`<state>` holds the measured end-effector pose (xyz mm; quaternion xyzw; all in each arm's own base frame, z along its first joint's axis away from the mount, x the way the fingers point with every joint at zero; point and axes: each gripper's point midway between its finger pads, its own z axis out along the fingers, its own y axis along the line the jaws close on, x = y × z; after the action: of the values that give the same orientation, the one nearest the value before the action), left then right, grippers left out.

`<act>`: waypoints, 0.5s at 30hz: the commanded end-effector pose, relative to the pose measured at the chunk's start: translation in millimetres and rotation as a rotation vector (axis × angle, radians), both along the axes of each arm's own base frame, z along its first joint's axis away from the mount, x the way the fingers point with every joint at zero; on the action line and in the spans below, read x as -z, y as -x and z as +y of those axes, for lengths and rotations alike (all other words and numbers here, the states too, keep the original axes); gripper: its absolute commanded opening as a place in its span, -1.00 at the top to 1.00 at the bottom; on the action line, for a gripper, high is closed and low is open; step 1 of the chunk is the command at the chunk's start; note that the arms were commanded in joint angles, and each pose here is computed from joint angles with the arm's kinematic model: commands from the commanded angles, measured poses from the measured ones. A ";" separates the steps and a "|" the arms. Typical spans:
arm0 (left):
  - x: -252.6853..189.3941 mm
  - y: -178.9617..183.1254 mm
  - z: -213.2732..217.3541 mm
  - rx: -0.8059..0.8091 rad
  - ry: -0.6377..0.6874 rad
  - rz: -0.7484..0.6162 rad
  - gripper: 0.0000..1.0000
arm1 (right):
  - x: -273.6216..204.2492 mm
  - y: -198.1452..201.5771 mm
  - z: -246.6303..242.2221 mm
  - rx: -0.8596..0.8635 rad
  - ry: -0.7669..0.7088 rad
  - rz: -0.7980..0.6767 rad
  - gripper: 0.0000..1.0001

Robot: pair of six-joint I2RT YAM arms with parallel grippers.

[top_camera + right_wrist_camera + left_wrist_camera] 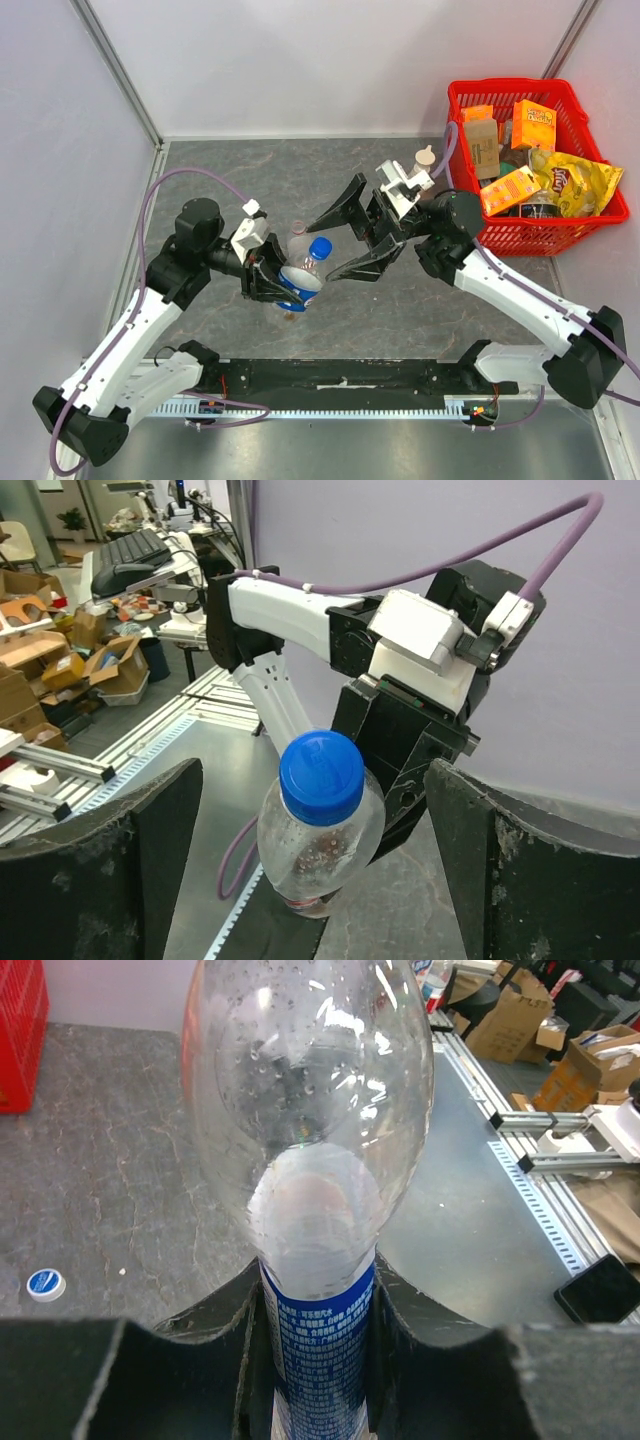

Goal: Unscrew the bottle caps

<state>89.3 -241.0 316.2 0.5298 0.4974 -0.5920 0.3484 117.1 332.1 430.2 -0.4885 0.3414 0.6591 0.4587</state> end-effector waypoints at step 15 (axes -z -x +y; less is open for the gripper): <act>21.1 -36.5 6.3 -0.258 -0.119 -0.115 0.53 | -30.1 -50.2 -17.2 0.450 -0.068 0.033 -0.96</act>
<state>111.7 -238.5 287.7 0.5090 0.5690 -0.5285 0.3712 139.3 319.4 451.9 -0.4278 0.3846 0.5996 0.5564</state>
